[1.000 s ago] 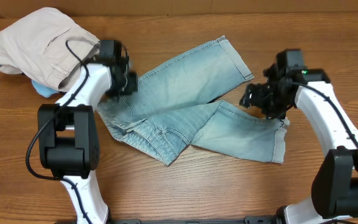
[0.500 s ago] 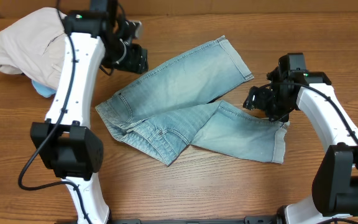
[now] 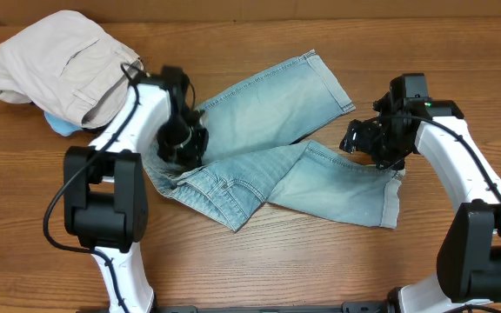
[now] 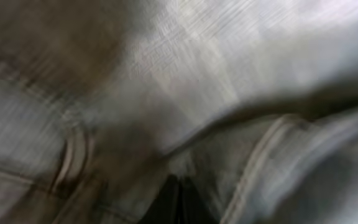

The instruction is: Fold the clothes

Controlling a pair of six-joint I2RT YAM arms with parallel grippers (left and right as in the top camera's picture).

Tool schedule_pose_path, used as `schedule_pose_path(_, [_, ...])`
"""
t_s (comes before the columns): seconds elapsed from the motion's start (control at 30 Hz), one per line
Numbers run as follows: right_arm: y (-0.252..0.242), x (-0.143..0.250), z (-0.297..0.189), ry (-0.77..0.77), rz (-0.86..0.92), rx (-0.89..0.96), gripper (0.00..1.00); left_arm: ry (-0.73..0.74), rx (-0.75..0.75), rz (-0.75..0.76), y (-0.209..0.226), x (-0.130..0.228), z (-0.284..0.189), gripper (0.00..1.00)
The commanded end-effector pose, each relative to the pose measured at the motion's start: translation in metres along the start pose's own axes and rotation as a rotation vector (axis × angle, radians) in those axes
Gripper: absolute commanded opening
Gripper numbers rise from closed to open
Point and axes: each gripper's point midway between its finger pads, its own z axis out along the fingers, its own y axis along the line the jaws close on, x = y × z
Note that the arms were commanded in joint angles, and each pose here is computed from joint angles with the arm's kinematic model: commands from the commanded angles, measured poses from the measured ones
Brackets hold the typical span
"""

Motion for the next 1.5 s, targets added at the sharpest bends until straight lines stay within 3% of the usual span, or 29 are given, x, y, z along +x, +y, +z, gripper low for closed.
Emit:
schedule_pose_path(0.0, [0.001,-0.002,-0.003,-0.012,-0.003,-0.007,0.90,-0.029,-0.019,-0.077,0.006,-0.003,0.015,0.04])
schedule_pose_path(0.23, [0.002,-0.004,-0.003,-0.021,0.001,-0.014,0.90,-0.337,-0.186,-0.099,0.040,-0.076,0.028,0.04])
schedule_pose_path(0.33, [0.002,-0.004,-0.003,-0.020,0.022,-0.014,0.90,-0.423,-0.175,-0.095,0.046,-0.112,0.041,0.04])
schedule_pose_path(0.43, [0.002,-0.004,-0.003,-0.020,0.026,-0.014,0.90,-0.437,-0.057,-0.091,0.035,-0.145,0.050,0.04])
schedule_pose_path(0.53, [0.003,-0.004,-0.003,-0.019,0.043,-0.016,0.90,-0.438,0.082,-0.049,0.009,-0.178,0.032,0.04])
schedule_pose_path(0.7, [0.004,-0.002,-0.003,-0.014,0.044,-0.020,0.90,-0.524,0.037,0.093,-0.015,-0.206,-0.046,0.04])
schedule_pose_path(0.9, [0.003,0.001,-0.003,0.000,0.047,-0.016,0.89,-0.522,0.006,0.103,-0.035,-0.180,-0.136,0.06])
schedule_pose_path(0.97, [0.003,0.001,-0.003,0.000,0.047,-0.015,0.89,-0.500,-0.003,0.102,-0.040,-0.160,-0.160,0.31])
schedule_pose_path(1.0, [0.002,0.001,-0.003,0.001,0.048,-0.015,0.89,-0.493,-0.019,0.099,-0.039,-0.151,-0.170,0.57])
schedule_pose_path(1.03, [0.002,0.002,-0.003,0.003,0.050,-0.015,0.89,-0.488,-0.044,0.093,-0.038,-0.142,-0.179,0.69])
schedule_pose_path(1.13, [0.001,0.003,-0.003,0.008,0.066,-0.012,0.89,-0.462,-0.123,0.097,-0.036,-0.109,-0.203,0.72])
schedule_pose_path(1.17, [0.000,0.003,-0.003,0.011,0.083,-0.011,0.89,-0.491,-0.131,0.107,-0.038,-0.109,-0.212,0.67])
schedule_pose_path(1.3, [-0.005,0.009,-0.005,0.037,0.129,-0.001,0.89,-0.603,-0.091,0.159,-0.071,-0.077,-0.262,0.66])
schedule_pose_path(1.37, [-0.010,0.015,-0.006,0.063,0.147,0.009,0.89,-0.650,-0.086,0.185,-0.085,-0.056,-0.283,0.69])
schedule_pose_path(1.47, [-0.022,0.023,-0.009,0.097,0.187,0.025,0.89,-0.717,-0.193,0.182,-0.096,-0.009,-0.313,0.73])
